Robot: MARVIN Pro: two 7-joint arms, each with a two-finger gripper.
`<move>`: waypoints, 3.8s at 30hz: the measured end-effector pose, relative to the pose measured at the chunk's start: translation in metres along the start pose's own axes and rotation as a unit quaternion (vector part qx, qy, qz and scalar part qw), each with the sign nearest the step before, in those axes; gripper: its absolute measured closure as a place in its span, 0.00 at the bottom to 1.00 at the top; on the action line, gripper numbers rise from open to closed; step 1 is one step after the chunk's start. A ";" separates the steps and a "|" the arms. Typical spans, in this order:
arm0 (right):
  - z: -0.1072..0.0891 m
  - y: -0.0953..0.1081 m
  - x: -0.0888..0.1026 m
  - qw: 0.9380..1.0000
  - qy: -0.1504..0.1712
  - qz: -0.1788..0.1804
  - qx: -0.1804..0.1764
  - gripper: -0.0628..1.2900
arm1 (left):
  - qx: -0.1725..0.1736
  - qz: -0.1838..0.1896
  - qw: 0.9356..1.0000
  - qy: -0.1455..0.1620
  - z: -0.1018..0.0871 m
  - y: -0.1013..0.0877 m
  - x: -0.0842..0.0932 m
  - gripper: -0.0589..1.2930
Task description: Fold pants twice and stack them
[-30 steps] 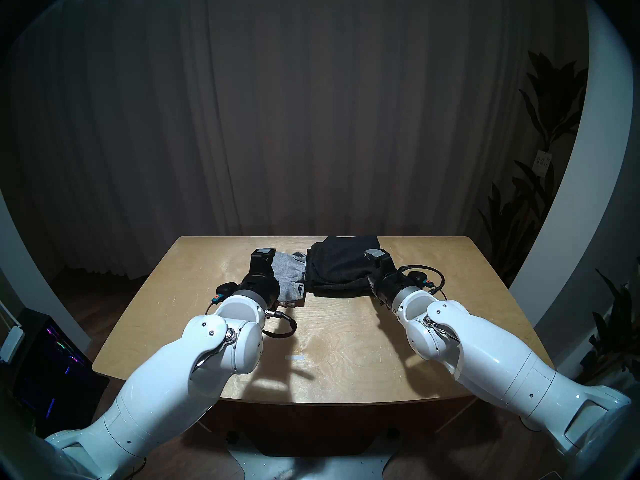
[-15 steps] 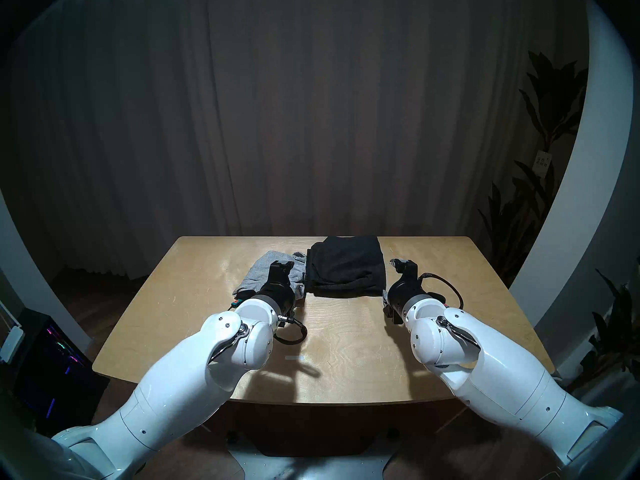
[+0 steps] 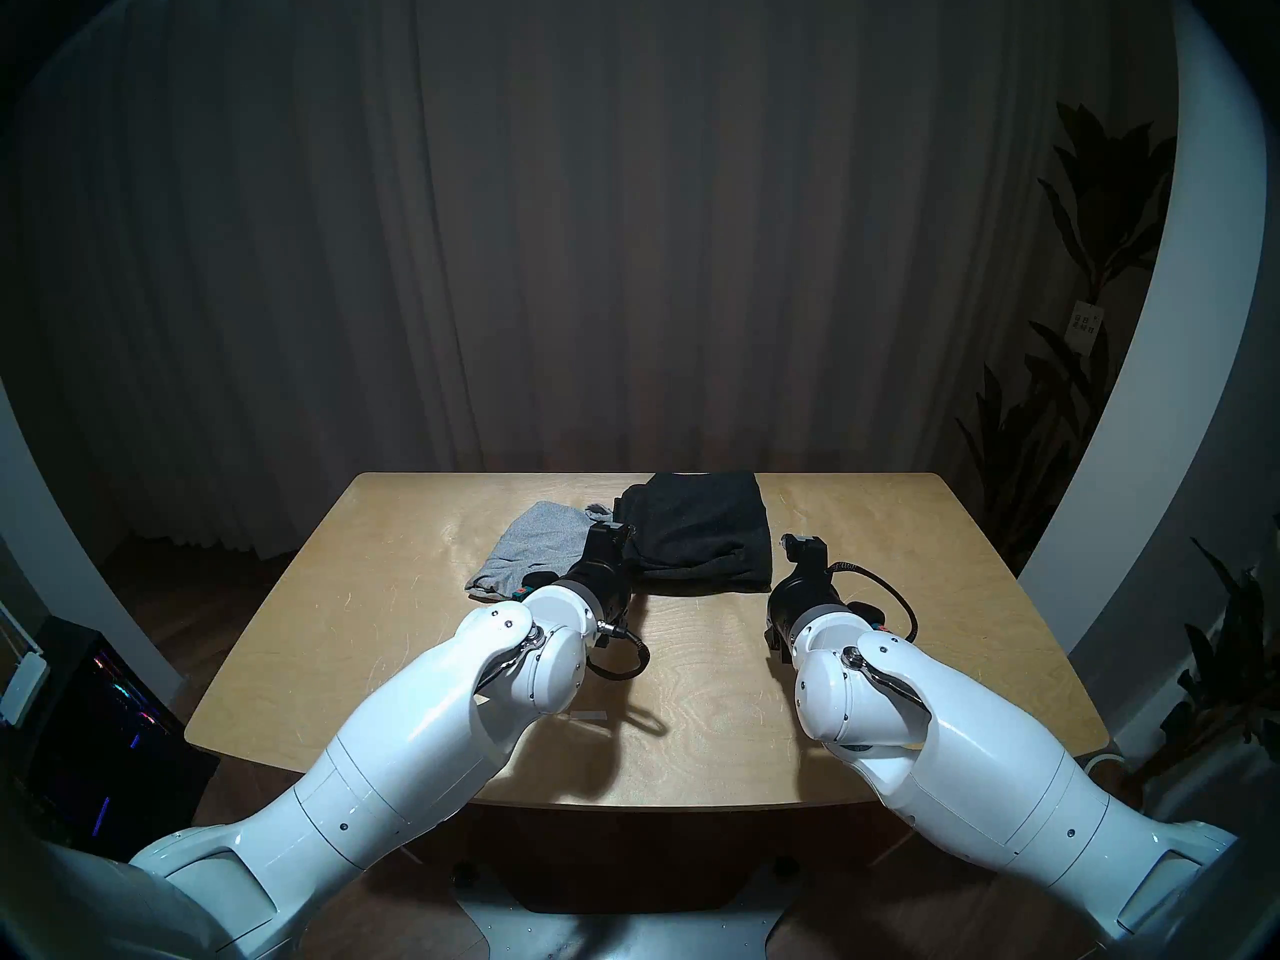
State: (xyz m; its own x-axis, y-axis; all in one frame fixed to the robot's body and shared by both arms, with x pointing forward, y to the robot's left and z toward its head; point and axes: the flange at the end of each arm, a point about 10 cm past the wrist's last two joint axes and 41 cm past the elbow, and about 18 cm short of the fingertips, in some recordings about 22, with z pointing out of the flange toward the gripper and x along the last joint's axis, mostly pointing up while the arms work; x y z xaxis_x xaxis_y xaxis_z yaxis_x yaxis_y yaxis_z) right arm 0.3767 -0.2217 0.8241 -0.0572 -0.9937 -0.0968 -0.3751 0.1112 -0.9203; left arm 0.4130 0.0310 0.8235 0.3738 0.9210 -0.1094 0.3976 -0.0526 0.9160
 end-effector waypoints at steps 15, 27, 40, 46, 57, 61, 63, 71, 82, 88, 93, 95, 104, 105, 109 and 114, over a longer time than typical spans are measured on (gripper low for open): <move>0.018 0.015 0.000 0.999 0.024 -0.017 -0.019 0.07 | 0.014 0.019 1.000 0.002 0.016 -0.011 -0.015 0.06; 0.032 0.017 -0.001 0.999 0.029 -0.020 -0.032 0.07 | 0.030 0.030 0.999 0.026 0.035 -0.020 -0.013 0.06; 0.049 0.020 -0.005 0.998 0.023 -0.029 -0.045 0.07 | 0.036 0.056 0.997 0.044 0.054 -0.019 -0.015 0.06; 0.058 0.019 -0.008 0.998 0.021 -0.035 -0.044 0.07 | 0.039 0.074 0.995 0.048 0.063 -0.021 -0.018 0.06; 0.071 0.015 -0.014 0.998 0.023 -0.035 -0.046 0.07 | 0.050 0.084 0.993 0.066 0.078 -0.012 -0.020 0.06; 0.074 0.014 -0.016 0.998 0.023 -0.035 -0.048 0.07 | 0.055 0.085 0.992 0.069 0.081 -0.009 -0.019 0.06; 0.076 0.013 -0.017 0.998 0.024 -0.035 -0.049 0.07 | 0.058 0.086 0.992 0.071 0.083 -0.008 -0.019 0.06; 0.083 0.011 -0.022 0.998 0.026 -0.037 -0.048 0.07 | 0.064 0.098 0.991 0.068 0.089 -0.005 -0.018 0.06; 0.093 0.009 -0.029 0.998 0.030 -0.036 -0.043 0.07 | 0.067 0.115 0.989 0.059 0.097 -0.002 -0.016 0.06; 0.099 0.008 -0.032 0.998 0.035 -0.033 -0.037 0.07 | 0.067 0.118 0.989 0.056 0.102 -0.001 -0.016 0.06; 0.105 0.006 -0.034 0.998 0.040 -0.032 -0.033 0.07 | 0.064 0.112 0.990 0.056 0.107 0.001 -0.014 0.06; 0.108 0.006 -0.035 0.998 0.043 -0.032 -0.032 0.07 | 0.063 0.107 0.991 0.056 0.109 0.002 -0.013 0.07; 0.117 0.011 -0.036 0.998 0.047 -0.032 -0.036 0.09 | 0.064 0.093 0.992 0.048 0.111 -0.002 -0.010 0.07; 0.117 0.011 -0.036 0.998 0.047 -0.031 -0.036 0.09 | 0.064 0.092 0.993 0.046 0.111 -0.003 -0.011 0.07; 0.119 0.010 -0.036 0.998 0.047 -0.027 -0.034 0.51 | 0.062 0.089 0.993 0.041 0.111 -0.004 -0.011 0.53; 0.119 0.009 -0.036 0.998 0.046 -0.020 -0.034 0.85 | 0.058 0.086 0.994 0.035 0.111 -0.003 -0.011 0.92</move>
State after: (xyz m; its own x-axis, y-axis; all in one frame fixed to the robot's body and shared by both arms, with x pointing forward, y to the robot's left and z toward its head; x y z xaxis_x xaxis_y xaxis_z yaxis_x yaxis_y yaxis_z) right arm 0.4857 -0.1868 0.7741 -0.1251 -0.9919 -0.0215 -0.4407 0.0750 -0.8945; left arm 0.5009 -0.0215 0.7792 0.3867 0.9190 0.0767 0.4277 -0.2524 0.8680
